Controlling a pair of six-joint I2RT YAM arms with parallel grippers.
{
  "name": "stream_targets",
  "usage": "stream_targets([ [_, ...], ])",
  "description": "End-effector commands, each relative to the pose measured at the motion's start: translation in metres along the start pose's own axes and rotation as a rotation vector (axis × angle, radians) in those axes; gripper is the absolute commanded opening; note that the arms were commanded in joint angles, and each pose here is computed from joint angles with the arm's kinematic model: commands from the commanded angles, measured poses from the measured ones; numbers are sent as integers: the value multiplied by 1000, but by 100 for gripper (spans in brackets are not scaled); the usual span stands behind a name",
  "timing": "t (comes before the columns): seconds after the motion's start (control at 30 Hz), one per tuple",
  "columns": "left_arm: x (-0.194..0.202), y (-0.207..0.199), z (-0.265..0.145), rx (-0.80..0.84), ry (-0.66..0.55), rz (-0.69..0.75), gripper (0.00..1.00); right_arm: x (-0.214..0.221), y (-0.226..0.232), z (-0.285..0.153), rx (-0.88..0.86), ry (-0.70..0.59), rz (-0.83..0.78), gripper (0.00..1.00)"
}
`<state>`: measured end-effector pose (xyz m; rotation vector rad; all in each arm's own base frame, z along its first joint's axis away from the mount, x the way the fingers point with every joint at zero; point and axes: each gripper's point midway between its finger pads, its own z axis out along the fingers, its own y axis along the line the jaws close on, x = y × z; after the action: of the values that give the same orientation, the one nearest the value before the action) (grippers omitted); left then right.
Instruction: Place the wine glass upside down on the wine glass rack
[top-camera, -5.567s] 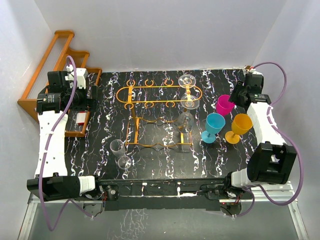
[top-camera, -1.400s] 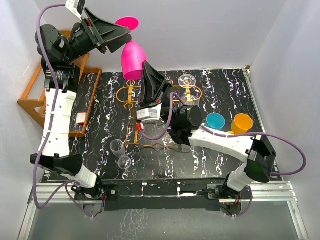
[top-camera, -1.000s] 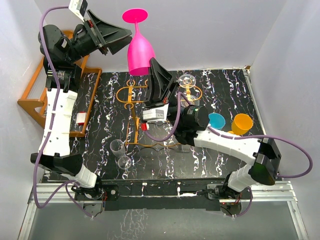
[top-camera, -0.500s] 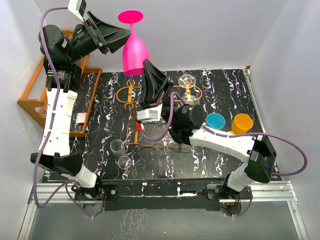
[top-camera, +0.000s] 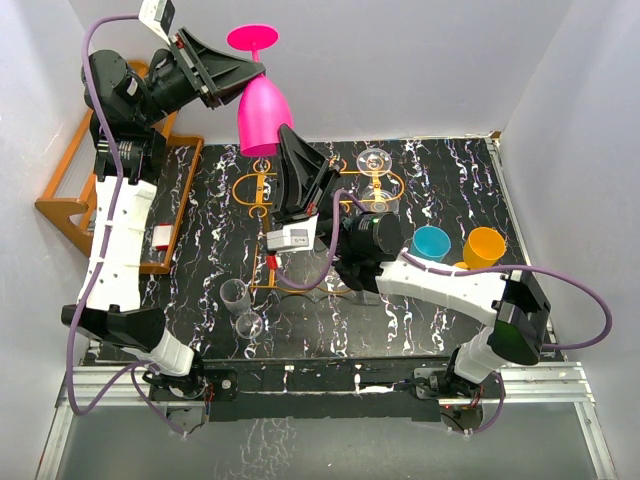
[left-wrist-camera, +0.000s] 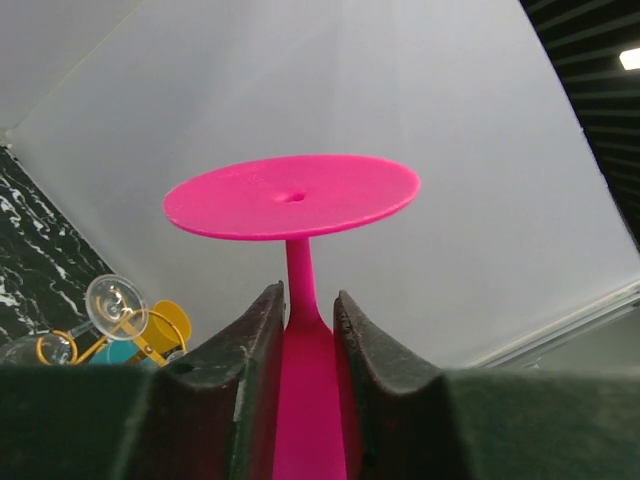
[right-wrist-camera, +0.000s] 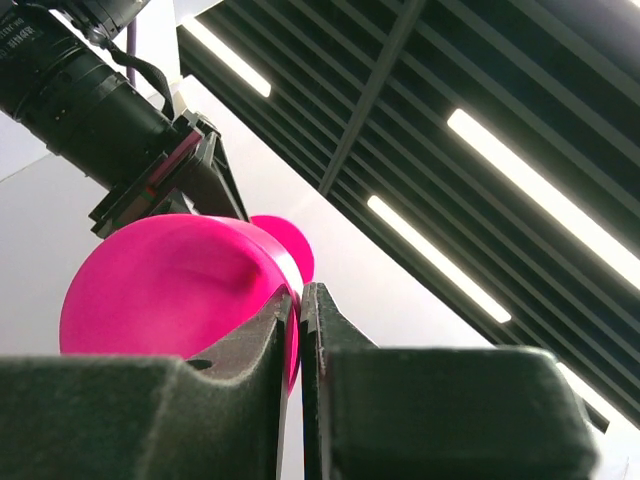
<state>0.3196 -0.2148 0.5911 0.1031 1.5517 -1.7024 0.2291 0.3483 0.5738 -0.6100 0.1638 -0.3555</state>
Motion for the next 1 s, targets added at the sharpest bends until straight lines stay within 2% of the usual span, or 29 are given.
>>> stream_targets([
  [0.0,10,-15,-3,32,29,12,11,-2,-4,8,7,-4,-15,8],
  [0.03,10,-17,-3,34,30,12,0,-1,-2,8,0,1,-21,8],
  [0.3,14,-30,-6,86,51,56,0,5,21,5,-78,27,-35,8],
  [0.43,15,-37,-6,111,67,82,0,-4,25,4,-100,-31,7,8],
  [0.67,23,-30,-6,102,118,99,0,-13,30,2,-170,-95,-14,8],
  [0.97,39,-27,-11,133,207,150,0,-10,23,-10,-225,-126,13,8],
])
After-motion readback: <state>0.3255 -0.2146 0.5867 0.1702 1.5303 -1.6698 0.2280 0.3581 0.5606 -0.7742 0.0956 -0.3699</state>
